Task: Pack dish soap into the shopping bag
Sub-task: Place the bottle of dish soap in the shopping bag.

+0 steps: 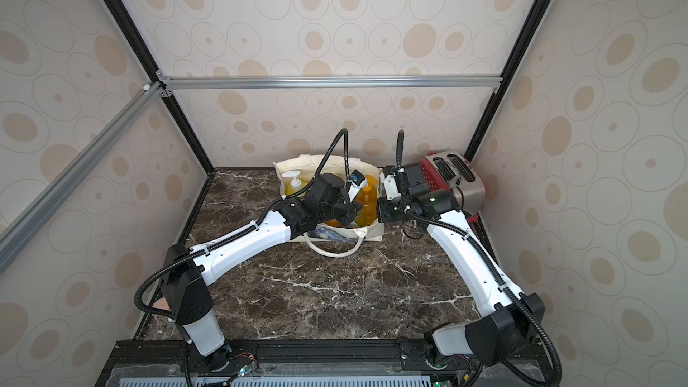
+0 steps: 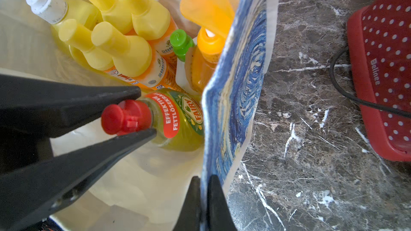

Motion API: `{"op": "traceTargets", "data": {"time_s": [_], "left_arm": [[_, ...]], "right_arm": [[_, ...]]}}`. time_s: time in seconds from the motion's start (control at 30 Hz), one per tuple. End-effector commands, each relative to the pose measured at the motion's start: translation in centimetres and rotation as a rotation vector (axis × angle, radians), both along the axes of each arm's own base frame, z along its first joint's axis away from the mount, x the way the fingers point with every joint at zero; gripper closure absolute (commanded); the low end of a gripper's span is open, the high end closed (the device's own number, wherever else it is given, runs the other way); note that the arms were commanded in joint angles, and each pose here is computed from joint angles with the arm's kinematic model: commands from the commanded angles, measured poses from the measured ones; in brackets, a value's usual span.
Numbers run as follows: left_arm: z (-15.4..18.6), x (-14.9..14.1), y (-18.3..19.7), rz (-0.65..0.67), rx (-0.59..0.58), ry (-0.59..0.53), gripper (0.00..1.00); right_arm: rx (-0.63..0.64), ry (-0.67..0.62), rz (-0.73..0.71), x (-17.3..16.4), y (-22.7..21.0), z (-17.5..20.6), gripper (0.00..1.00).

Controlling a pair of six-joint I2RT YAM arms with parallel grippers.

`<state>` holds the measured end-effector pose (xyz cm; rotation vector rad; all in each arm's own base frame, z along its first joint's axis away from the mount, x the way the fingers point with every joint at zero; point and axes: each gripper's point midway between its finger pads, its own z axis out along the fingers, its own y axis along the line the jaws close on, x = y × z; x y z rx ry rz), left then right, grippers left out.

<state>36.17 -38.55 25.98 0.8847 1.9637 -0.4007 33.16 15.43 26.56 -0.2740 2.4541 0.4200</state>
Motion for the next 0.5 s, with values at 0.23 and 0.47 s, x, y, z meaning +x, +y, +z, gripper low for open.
{"op": "traceTargets", "data": {"time_s": [0.23, 0.47], "left_arm": [[2.1, 2.2, 0.5, 0.028, -0.073, -0.096, 0.91], [-0.2, 2.5, 1.0, 0.043, -0.032, -0.057, 0.52]], "right_arm": [[0.011, -0.061, 0.026, -0.1, 0.4, 2.8, 1.0], [0.006, -0.063, 0.022, -0.1, 0.2, 2.8, 0.96]]}}
